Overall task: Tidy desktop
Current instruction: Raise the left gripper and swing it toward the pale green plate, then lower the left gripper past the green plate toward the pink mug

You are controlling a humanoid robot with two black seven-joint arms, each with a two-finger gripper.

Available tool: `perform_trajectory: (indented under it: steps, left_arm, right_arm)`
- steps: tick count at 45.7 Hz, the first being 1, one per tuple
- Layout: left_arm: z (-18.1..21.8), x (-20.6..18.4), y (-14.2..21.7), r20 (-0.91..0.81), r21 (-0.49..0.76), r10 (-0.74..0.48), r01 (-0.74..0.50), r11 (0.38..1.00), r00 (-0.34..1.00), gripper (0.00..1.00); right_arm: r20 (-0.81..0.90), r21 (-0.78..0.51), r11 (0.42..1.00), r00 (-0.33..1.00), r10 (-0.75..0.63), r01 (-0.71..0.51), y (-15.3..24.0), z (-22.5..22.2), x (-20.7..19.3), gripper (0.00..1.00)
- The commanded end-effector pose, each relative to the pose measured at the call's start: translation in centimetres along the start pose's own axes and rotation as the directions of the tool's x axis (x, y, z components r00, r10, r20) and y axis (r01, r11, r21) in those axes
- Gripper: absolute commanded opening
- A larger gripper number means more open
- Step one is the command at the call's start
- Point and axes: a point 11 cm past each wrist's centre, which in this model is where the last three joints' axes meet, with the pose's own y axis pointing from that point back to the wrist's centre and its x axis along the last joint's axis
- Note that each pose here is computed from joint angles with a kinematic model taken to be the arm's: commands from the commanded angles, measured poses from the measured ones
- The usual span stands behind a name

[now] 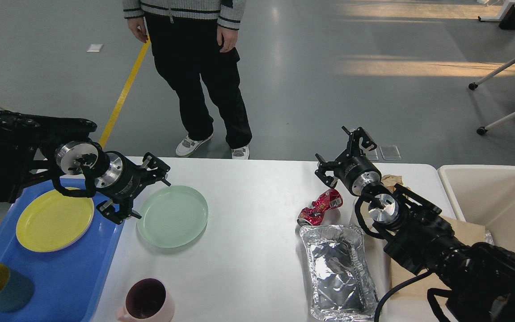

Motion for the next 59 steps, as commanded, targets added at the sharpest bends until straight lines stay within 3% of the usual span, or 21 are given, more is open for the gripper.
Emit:
perform_trajectory:
  steps: [1, 32, 59]
  left_arm:
    - [0.0, -1.4, 0.6, 0.033, 0.007, -0.038, 0.038, 0.999, 0.999, 0.97]
    - [-2.1, -7.6, 0.0, 0.109, 0.091, -0.202, 0.193, 0.977, 0.973, 0.97]
    - [-4.5, -8.7, -0.9, 0.114, 0.174, -0.227, 0.206, 0.963, 0.967, 0.96]
  right_arm:
    - [-0.001, 0.001, 1.0, 1.0, 0.0, 0.0, 0.0, -0.1, 0.0, 1.0]
    - [-0.001, 0.001, 1.0, 1.0, 0.0, 0.0, 0.0, -0.1, 0.0, 1.0]
    - [-0.001, 0.001, 1.0, 1.0, 0.0, 0.0, 0.0, -0.1, 0.0, 1.0]
